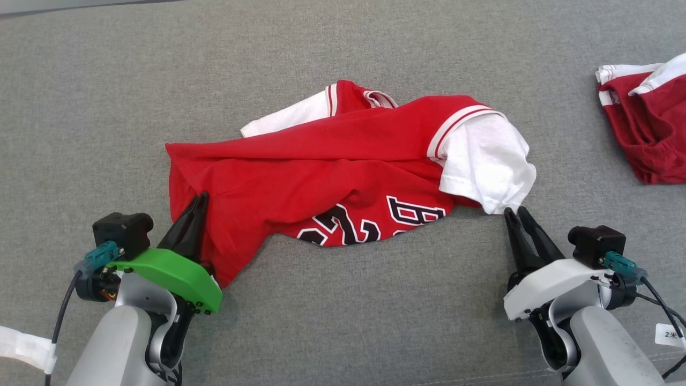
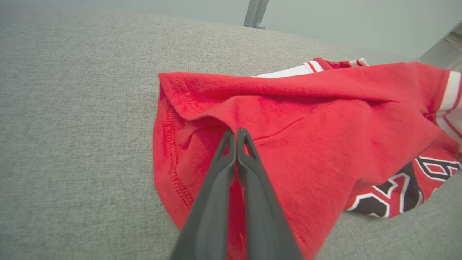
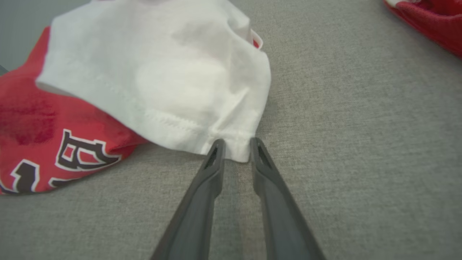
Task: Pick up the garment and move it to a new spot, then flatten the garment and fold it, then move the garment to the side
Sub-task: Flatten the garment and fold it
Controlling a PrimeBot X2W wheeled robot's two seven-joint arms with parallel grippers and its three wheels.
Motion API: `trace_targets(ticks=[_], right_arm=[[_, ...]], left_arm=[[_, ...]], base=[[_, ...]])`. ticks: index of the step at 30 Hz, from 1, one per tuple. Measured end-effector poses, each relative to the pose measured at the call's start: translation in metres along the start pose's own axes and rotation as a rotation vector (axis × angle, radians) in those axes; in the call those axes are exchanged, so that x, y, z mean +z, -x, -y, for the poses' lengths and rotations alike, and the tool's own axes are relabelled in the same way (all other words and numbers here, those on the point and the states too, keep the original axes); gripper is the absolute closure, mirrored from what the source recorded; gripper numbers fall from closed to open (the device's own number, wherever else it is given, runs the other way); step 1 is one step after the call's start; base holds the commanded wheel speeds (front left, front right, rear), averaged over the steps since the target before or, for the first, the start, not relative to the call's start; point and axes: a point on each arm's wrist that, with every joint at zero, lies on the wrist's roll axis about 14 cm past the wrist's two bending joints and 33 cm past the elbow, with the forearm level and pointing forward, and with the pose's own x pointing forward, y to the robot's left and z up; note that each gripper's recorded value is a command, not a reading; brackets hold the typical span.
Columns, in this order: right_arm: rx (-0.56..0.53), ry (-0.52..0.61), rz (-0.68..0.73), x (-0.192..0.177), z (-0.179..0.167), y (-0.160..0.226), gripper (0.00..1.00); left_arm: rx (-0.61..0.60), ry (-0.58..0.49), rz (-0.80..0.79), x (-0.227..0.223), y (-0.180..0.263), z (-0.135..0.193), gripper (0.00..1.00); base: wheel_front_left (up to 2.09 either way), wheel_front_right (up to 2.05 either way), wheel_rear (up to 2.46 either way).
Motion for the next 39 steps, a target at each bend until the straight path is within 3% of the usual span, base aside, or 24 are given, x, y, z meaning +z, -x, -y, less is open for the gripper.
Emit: trace_targets(ticks=[7, 20, 21, 22, 23, 29, 39], right_arm=[[-0.002, 0.004, 0.060, 0.013, 0.005, -0.002, 1.00], [0.000, 0.086, 0.303, 0.089, 0.009, 0.009, 1.00], [0.003, 0.098, 0.323, 0.095, 0.007, 0.011, 0.85], [0.006, 0.110, 0.346, 0.103, 0.006, 0.013, 0.52], [0.009, 0.120, 0.367, 0.110, 0.005, 0.014, 0.00], [0.011, 0.152, 0.441, 0.130, -0.002, 0.029, 0.00], [-0.050, 0.142, 0.422, 0.118, 0.005, 0.063, 0.00]], left_arm=[[0.002, -0.019, 0.043, 0.009, 0.000, 0.001, 1.00], [-0.015, -0.051, 0.104, 0.030, 0.004, 0.011, 1.00], [-0.014, -0.051, 0.104, 0.030, 0.005, 0.011, 1.00], [-0.016, -0.052, 0.105, 0.030, 0.005, 0.012, 1.00], [-0.017, -0.052, 0.105, 0.030, 0.005, 0.013, 1.00], [-0.014, -0.045, 0.096, 0.027, 0.008, 0.013, 1.00], [-0.002, -0.028, 0.074, 0.018, 0.020, 0.015, 1.00]], base=[[0.00, 0.00, 0.00], [0.00, 0.00, 0.00], [0.00, 0.00, 0.00], [0.00, 0.00, 0.00], [0.00, 0.00, 0.00], [0.00, 0.00, 0.00], [0.00, 0.00, 0.00]])
